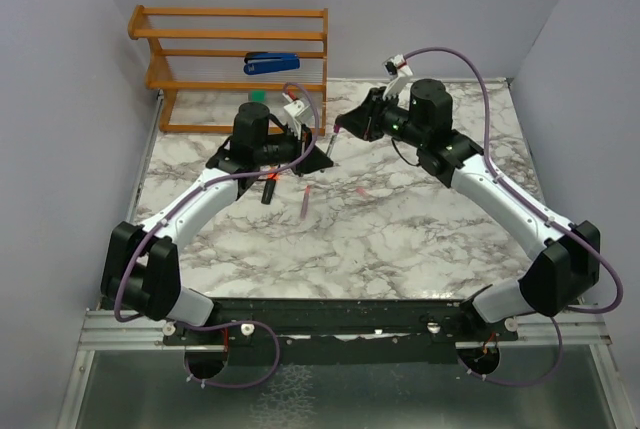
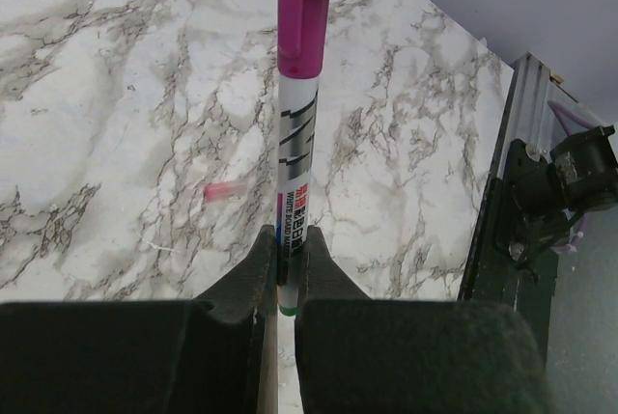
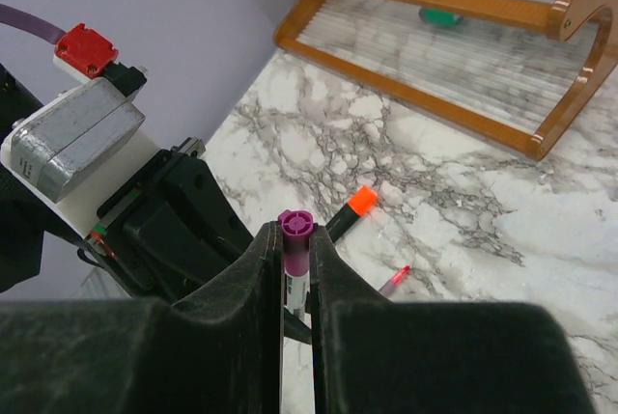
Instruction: Insert the pens into the pen caps
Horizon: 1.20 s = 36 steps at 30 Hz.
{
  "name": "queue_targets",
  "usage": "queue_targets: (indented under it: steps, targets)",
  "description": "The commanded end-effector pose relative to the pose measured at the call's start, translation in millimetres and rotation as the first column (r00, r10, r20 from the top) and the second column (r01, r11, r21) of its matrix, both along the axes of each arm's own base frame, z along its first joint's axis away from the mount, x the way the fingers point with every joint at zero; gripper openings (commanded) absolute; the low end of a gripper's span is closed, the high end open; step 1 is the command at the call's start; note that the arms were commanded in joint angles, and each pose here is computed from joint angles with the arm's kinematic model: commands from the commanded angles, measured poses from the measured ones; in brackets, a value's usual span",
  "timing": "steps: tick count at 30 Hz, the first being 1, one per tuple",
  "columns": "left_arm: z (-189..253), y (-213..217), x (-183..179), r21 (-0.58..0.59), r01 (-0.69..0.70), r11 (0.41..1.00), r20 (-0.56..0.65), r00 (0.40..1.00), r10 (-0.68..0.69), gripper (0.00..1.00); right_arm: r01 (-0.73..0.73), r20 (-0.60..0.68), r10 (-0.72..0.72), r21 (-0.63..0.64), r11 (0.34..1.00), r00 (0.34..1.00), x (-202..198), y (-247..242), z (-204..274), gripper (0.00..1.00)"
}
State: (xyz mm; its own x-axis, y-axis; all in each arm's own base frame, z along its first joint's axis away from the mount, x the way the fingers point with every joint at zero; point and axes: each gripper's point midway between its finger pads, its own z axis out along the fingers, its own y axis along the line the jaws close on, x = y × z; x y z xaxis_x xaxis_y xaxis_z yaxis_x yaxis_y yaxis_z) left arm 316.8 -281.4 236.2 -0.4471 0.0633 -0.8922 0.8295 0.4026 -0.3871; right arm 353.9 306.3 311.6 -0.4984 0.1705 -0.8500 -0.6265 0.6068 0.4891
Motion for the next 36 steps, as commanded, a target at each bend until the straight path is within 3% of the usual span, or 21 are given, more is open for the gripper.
queue_targets:
  steps: [1, 14, 24, 32, 33, 36]
  targets:
    - [111.8, 13.1, 49.7, -0.16, -0.092, 0.983, 0.338, 0.931, 0.142, 0.0, -0.179, -0.309, 0.136, -0.117, 0.977, 0.941, -71.6, 14.4, -94.1, 0.0]
    - [143.2, 21.7, 59.9, -0.216, -0.101, 0.971, 0.385, 0.905, 0.179, 0.0, -0.254, -0.428, 0.176, -0.131, 0.958, 0.886, -112.5, 32.0, -154.4, 0.01]
    - [157.5, 26.4, 57.1, -0.227, -0.104, 0.968, 0.423, 0.885, 0.194, 0.0, -0.27, -0.475, 0.181, -0.128, 0.954, 0.861, -124.6, 30.3, -175.4, 0.0]
    - [133.7, 30.9, 61.1, -0.189, -0.136, 0.972, 0.373, 0.906, 0.2, 0.0, -0.238, -0.44, 0.148, -0.156, 0.959, 0.886, -116.0, 27.6, -164.9, 0.0]
    - [123.8, 32.9, 61.9, -0.167, -0.149, 0.975, 0.355, 0.913, 0.2, 0.0, -0.217, -0.432, 0.122, -0.179, 0.959, 0.894, -112.6, 24.1, -161.7, 0.04]
    - [75.1, 37.9, 60.2, -0.067, -0.184, 0.981, 0.237, 0.952, 0.194, 0.0, -0.143, -0.335, 0.061, -0.225, 0.964, 0.94, -95.3, 15.9, -135.1, 0.26]
